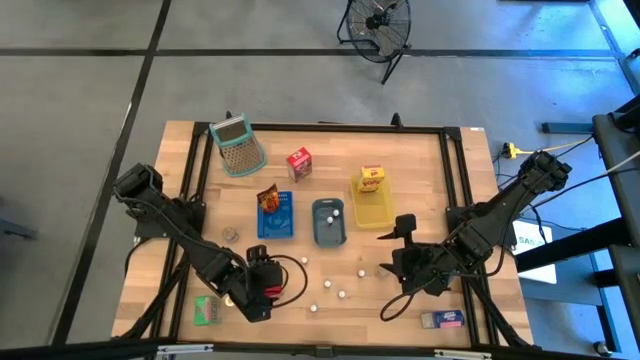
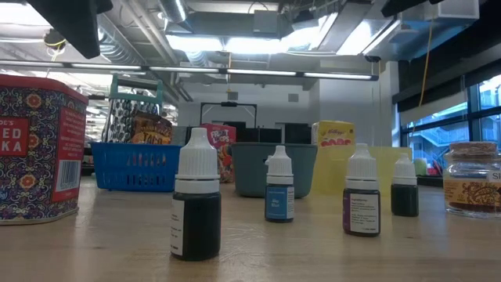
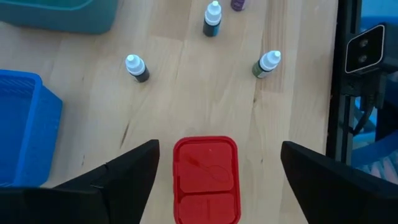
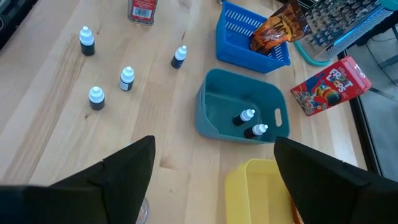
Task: Pick & Place Kitchen Items
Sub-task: Put the red seasoning can into the blue bin
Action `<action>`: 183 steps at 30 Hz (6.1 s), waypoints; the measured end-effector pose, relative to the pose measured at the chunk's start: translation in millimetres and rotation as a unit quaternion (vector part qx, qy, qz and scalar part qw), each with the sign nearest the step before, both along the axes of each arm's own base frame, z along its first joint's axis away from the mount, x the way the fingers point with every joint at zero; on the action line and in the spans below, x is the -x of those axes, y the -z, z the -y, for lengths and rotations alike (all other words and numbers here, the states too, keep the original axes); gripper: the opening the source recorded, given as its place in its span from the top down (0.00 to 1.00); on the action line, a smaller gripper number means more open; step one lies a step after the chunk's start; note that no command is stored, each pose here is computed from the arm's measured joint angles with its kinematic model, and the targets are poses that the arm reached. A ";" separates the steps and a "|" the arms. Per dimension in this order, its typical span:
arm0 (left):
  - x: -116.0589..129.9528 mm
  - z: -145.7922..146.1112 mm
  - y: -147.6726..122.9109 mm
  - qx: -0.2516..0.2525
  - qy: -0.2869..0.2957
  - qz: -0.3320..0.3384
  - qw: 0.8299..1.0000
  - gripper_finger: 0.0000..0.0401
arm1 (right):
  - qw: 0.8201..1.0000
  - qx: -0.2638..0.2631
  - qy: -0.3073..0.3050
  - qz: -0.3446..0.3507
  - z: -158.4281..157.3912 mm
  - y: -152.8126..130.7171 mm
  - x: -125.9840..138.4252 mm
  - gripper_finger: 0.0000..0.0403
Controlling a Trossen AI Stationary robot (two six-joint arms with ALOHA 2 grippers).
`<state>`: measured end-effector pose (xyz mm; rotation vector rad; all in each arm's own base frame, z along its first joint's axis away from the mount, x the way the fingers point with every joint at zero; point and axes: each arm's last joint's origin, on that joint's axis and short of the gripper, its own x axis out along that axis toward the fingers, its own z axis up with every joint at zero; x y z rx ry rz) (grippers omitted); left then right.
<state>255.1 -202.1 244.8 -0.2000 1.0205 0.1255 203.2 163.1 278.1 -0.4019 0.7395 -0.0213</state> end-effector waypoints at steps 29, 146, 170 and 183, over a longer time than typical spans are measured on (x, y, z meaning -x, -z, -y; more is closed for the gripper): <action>0.3 -2.8 1.2 0.022 -0.030 -0.019 0.999 0.17 | 1.000 0.004 -0.017 0.014 -2.2 -2.5 -2.7 0.18; -71.7 -146.4 -19.0 -0.132 0.061 -0.314 0.938 0.51 | 0.998 0.031 -0.055 0.001 -2.9 3.4 -2.6 0.18; -47.8 -179.6 12.0 -0.086 0.053 -0.252 0.962 0.50 | 0.997 0.044 -0.064 -0.005 -2.3 4.0 -2.1 0.18; -35.7 -186.5 39.4 -0.050 0.044 -0.224 0.972 0.49 | 0.998 0.040 -0.049 0.002 4.0 2.9 -9.0 0.17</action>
